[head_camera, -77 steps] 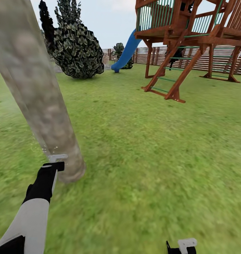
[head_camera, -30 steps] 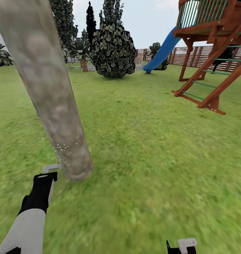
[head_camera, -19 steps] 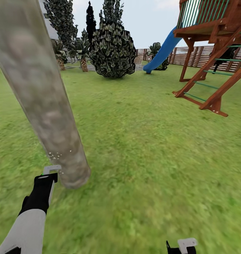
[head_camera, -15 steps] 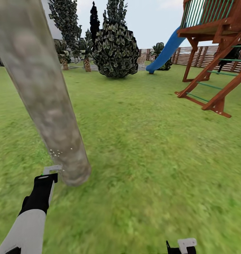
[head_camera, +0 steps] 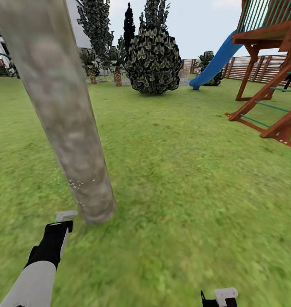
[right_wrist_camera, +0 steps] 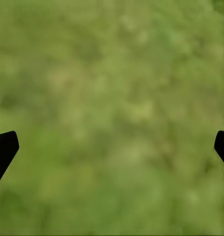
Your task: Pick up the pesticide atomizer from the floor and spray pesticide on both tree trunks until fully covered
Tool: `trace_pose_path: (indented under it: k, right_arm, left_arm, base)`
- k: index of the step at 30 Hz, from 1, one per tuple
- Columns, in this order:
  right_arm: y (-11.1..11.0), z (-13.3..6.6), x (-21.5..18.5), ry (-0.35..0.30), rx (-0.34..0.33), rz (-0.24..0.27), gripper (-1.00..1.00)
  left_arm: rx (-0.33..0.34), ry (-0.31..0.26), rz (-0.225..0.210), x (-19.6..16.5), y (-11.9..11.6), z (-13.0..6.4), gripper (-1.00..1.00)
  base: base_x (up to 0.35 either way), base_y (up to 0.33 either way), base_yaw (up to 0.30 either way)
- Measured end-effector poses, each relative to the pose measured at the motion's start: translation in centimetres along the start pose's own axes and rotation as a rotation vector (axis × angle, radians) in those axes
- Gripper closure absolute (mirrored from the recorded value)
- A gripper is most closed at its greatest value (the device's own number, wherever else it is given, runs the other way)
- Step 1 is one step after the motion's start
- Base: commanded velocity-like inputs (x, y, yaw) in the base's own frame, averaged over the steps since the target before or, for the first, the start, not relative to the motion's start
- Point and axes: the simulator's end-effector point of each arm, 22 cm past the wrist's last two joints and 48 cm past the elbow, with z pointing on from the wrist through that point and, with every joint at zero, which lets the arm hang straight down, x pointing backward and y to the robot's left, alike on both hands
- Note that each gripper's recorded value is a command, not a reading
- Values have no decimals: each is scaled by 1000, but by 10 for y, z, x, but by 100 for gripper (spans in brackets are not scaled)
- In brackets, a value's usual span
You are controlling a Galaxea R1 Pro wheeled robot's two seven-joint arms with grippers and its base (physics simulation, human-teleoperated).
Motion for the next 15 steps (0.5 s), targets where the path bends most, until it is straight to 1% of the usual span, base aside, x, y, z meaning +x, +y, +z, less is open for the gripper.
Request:
trace_pose_path:
  k: [1,4,8,10,12,15]
  right_arm:
    - [0,0,0,0,-1,0,-100]
    - [1,0,0,-1,-2,-1,-100]
    - [3,0,0,-1,-7,-1,-100]
    - [3,0,0,-1,-6,-1,-100]
    - [3,0,0,0,-4,0,-100]
    - [2,0,0,0,-4,0,-100]
  left_arm:
    - [7,-2,2,3,-3,2,100]
    - [12,-55,-5,-3,-7,3,100]
    - [13,-67,-9,-5,-8,3,100]
    - [12,-68,-10,-5,-7,3,100]
    - [11,-67,-10,-5,-7,4,100]
    - [13,-66,-10,-5,-7,4,100]
  base:
    - [260,-161,0]
    - [260,-162,0]
    - [243,-175,0]
    - [68,-251,19]
    - [6,-271,179]
    - [11,-273,256]
